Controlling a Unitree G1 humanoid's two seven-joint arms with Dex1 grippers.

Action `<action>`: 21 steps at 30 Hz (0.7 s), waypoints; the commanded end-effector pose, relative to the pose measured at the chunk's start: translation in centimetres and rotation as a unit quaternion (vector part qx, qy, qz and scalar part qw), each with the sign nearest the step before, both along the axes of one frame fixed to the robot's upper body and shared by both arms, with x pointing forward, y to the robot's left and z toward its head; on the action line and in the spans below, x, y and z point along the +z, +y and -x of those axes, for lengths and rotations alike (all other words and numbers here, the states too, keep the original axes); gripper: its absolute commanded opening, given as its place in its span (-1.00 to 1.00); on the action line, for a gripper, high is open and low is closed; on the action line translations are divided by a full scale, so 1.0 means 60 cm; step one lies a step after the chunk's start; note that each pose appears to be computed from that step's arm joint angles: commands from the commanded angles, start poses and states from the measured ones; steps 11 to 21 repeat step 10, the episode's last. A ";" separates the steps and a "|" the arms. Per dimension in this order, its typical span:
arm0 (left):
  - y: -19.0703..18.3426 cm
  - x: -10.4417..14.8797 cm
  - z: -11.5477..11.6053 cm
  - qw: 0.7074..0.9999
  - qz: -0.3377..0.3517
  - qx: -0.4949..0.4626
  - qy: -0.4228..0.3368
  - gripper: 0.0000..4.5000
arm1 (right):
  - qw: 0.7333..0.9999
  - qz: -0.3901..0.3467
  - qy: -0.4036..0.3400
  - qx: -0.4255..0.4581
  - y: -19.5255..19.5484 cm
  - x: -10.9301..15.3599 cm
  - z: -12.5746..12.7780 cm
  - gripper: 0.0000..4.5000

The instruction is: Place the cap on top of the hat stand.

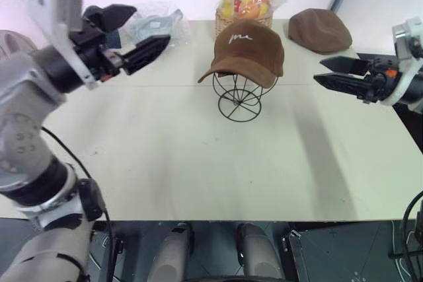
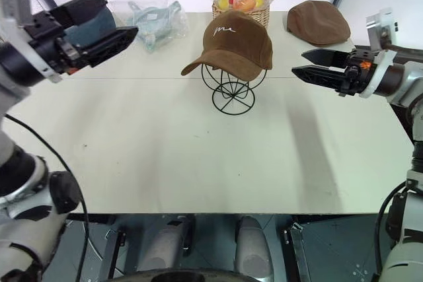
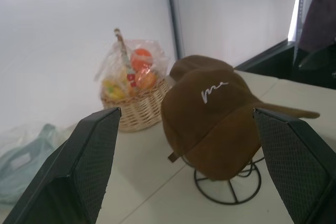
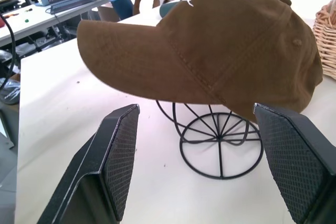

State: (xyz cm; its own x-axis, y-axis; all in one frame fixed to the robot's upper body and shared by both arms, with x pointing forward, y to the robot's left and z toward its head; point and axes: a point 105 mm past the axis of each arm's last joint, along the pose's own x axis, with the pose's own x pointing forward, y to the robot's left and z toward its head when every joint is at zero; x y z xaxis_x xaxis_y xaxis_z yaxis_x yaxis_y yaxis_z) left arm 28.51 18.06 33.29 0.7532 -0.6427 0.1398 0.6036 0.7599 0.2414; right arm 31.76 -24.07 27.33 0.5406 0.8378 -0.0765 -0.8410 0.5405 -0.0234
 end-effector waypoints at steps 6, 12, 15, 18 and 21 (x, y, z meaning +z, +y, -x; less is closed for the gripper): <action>0.096 -0.083 -0.014 0.996 0.022 0.065 0.059 0.86 | 1.000 0.000 -0.020 -0.012 -0.024 0.019 0.021 0.58; 0.110 -0.118 -0.012 0.994 0.032 0.063 0.081 0.86 | 1.000 0.003 -0.017 -0.016 -0.026 0.015 0.022 0.58; 0.110 -0.118 -0.012 0.994 0.032 0.063 0.081 0.86 | 1.000 0.003 -0.017 -0.016 -0.026 0.015 0.022 0.58; 0.110 -0.118 -0.012 0.994 0.032 0.063 0.081 0.86 | 1.000 0.003 -0.017 -0.016 -0.026 0.015 0.022 0.58; 0.110 -0.118 -0.012 0.994 0.032 0.063 0.081 0.86 | 1.000 0.003 -0.017 -0.016 -0.026 0.015 0.022 0.58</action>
